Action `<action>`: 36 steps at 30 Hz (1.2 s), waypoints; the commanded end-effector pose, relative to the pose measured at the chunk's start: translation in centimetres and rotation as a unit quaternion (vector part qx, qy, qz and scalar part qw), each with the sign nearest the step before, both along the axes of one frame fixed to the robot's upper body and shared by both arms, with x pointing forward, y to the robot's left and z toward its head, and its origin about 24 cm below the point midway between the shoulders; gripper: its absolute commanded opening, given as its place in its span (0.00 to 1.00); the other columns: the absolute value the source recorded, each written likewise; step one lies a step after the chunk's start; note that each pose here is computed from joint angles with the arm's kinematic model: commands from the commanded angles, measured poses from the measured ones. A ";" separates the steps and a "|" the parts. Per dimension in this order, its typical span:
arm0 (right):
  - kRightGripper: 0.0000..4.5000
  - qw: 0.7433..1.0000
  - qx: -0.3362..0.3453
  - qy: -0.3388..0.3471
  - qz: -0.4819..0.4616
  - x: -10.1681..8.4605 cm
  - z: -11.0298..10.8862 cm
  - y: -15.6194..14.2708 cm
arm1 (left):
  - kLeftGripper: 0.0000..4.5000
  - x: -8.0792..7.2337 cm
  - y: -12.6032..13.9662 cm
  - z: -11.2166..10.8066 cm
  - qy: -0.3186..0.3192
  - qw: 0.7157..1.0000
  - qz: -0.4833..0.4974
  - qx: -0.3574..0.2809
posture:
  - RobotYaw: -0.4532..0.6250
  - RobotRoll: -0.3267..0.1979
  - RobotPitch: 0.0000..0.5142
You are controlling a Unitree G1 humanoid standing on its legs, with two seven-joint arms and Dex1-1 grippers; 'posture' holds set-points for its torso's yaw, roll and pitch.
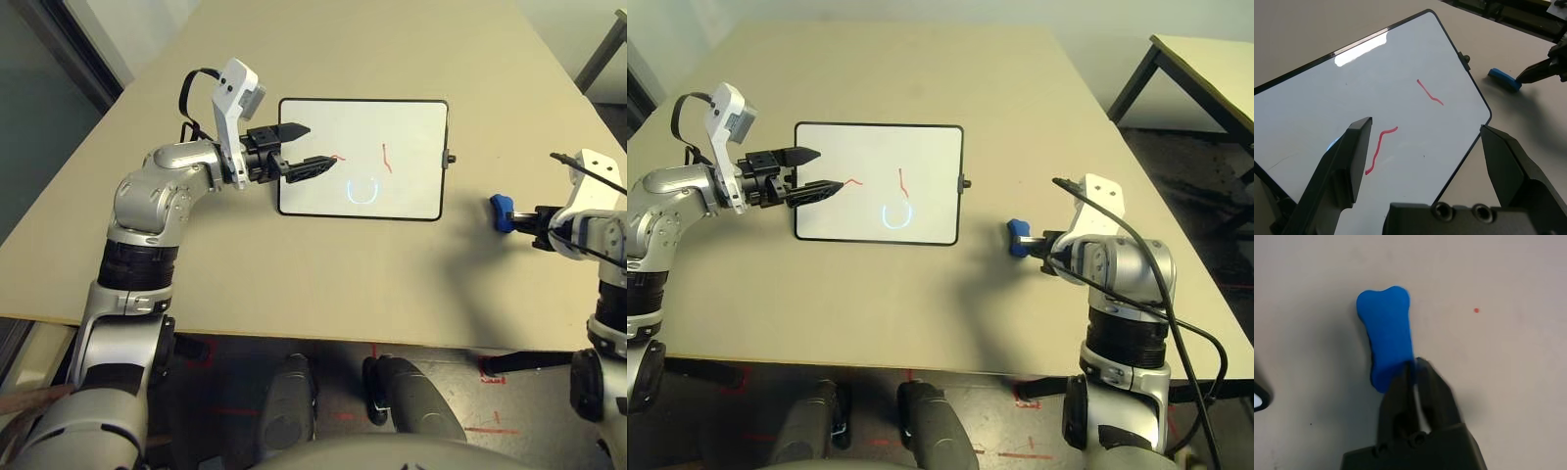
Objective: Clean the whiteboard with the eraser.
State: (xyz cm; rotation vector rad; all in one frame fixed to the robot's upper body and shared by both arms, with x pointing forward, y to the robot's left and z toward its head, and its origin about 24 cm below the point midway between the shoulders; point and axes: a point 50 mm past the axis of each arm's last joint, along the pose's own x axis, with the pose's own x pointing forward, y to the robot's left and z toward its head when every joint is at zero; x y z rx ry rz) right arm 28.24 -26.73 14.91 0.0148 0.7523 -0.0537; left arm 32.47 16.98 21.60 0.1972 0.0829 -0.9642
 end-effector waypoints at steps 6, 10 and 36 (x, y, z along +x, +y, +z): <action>0.78 0.998 0.002 -0.054 -0.007 0.9 2.6 0.2 | 1.00 -0.1 0.1 -0.2 0.003 1.000 0.001 0.004 | 0.36 0.62 0.28; 0.99 0.997 -0.006 -0.076 -0.007 1.3 3.3 0.2 | 1.00 -0.1 0.1 -0.2 0.002 1.000 0.000 0.002 | 0.36 0.62 0.27; 0.91 0.998 -0.034 -0.040 0.017 3.7 -1.4 0.8 | 1.00 -0.1 1.2 -0.1 0.001 1.000 0.018 0.009 | 0.40 0.62 0.30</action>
